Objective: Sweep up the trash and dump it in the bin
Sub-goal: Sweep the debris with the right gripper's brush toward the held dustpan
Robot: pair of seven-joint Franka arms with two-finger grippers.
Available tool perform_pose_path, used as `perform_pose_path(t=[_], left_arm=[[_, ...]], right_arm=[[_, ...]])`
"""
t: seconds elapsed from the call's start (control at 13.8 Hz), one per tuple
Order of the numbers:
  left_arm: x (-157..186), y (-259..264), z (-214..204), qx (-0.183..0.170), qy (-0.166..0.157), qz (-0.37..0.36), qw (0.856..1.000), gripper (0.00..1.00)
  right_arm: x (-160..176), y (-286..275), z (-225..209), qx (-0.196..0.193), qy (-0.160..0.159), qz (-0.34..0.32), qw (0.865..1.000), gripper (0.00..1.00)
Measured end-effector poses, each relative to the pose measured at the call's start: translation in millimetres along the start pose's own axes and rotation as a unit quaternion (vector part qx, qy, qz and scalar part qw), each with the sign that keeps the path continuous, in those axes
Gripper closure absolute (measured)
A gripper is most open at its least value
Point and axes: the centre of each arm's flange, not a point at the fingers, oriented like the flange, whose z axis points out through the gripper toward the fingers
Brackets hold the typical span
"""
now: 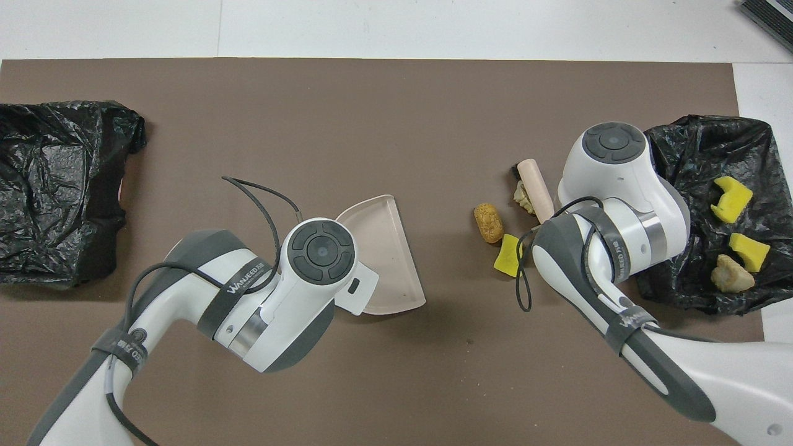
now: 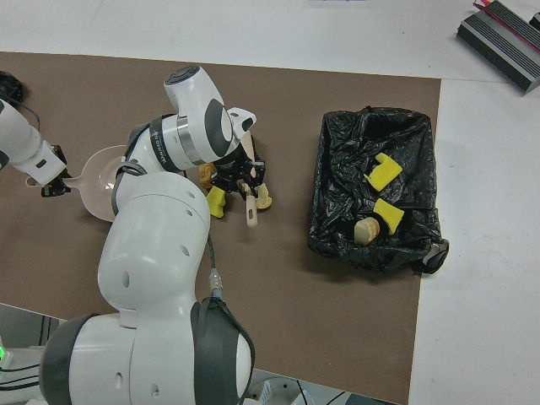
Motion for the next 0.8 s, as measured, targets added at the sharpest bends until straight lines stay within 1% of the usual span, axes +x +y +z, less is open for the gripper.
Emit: perform_pose_path(t=[0.15,0.44,0.58,0.8], left_arm=[[-0.7,1.1,1.0,0.000,0.000,-0.002,1.000,0.69],[-1.0,1.6,1.1,0.000,0.000,-0.003,1.000,0.69],[-1.1,1.8,1.2,0.000,0.000,-0.004,1.000,0.69],[-1.8,2.8,2.2,-0.001,-0.001,-0.005,1.000,0.69]], right_arm=[[1.5,-23.4,-3.5,0.014,0.002,-0.006,1.000,0.74],[5.3,-105.0,-9.4,0.056,0.039,-0.006,0.998,0.74],[-0.8,-140.6,-9.6,0.076,0.045,-0.014,0.996,0.74],[-11.5,-186.4,-16.2,0.145,0.036,-0.013,0.989,0.74]])
